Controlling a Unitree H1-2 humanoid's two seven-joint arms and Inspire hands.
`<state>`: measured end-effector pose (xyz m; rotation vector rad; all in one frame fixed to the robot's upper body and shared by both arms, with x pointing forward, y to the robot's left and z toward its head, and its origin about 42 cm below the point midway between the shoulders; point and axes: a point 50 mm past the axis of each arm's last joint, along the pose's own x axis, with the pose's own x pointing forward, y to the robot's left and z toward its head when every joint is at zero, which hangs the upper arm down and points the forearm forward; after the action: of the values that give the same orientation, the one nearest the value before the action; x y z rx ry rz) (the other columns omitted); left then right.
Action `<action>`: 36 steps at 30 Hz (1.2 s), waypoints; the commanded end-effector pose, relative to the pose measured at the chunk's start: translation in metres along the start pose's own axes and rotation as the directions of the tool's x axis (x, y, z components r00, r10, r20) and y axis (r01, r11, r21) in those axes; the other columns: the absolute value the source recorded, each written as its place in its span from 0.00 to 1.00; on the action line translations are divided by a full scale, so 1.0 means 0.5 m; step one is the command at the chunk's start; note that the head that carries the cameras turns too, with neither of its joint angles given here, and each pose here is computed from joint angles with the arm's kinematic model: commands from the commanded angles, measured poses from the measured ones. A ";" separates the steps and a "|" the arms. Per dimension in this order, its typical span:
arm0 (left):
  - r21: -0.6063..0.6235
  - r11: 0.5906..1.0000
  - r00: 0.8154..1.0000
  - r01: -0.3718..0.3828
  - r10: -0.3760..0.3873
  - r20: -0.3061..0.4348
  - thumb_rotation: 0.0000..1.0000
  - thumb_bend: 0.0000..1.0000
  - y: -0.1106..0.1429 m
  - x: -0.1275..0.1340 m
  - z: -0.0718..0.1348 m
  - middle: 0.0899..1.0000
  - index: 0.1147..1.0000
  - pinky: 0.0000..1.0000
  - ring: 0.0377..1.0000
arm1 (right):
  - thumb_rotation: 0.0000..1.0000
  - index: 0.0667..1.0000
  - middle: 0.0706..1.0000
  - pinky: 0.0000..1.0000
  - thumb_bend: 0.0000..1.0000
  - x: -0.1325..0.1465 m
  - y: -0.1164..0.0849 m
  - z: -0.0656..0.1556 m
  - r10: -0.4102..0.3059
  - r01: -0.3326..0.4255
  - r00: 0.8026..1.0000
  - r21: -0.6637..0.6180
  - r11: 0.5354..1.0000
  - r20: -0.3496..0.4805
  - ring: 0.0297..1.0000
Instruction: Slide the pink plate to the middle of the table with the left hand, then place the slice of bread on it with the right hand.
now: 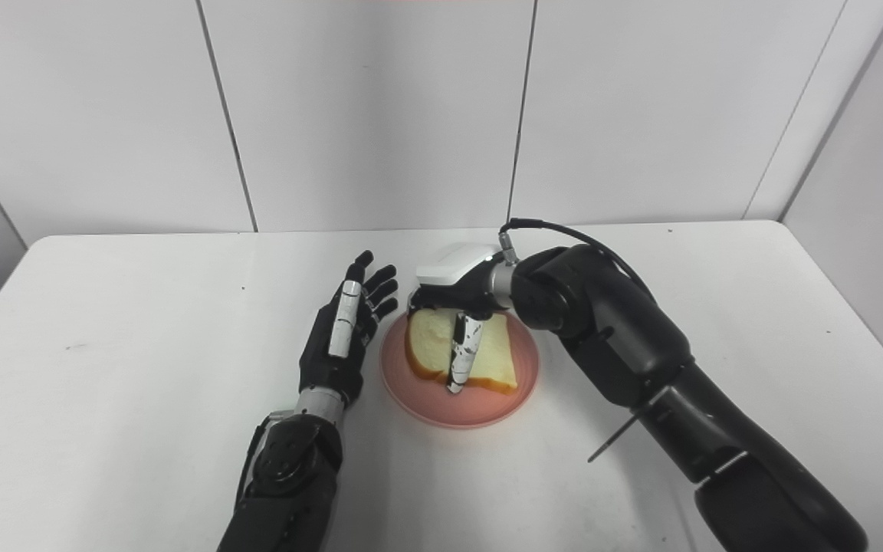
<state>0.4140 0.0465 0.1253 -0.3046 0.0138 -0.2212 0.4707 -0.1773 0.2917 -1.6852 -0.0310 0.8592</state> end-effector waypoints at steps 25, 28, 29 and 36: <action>-0.012 0.999 0.988 -0.044 0.042 -0.150 0.82 0.79 0.035 -0.031 -0.060 0.82 0.92 0.94 0.88 | 0.42 0.84 0.94 1.00 1.00 -0.083 -0.074 -0.001 -0.123 0.123 0.992 -0.101 0.987 0.008 0.96; -0.006 0.999 0.988 -0.046 0.045 -0.150 0.82 0.78 0.036 -0.031 -0.059 0.82 0.91 0.93 0.87 | 0.40 0.84 0.93 1.00 1.00 -0.112 -0.083 0.000 -0.133 0.134 0.991 -0.055 0.989 0.024 0.95; -0.002 0.999 0.988 -0.047 0.046 -0.150 0.83 0.79 0.036 -0.030 -0.059 0.82 0.91 0.92 0.87 | 0.40 0.84 0.93 1.00 1.00 -0.118 -0.085 0.000 -0.135 0.136 0.990 -0.043 0.990 0.029 0.95; -0.004 0.999 0.987 -0.050 0.049 -0.154 0.82 0.79 0.038 -0.030 -0.061 0.81 0.90 0.91 0.86 | 0.43 0.82 0.90 0.89 1.00 -0.197 -0.093 -0.025 -0.268 0.258 0.957 0.097 0.961 0.112 0.93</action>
<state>0.4138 0.0478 0.1248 -0.3100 0.0184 -0.2318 0.4281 -0.2092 0.3564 -1.5293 -0.2213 0.8256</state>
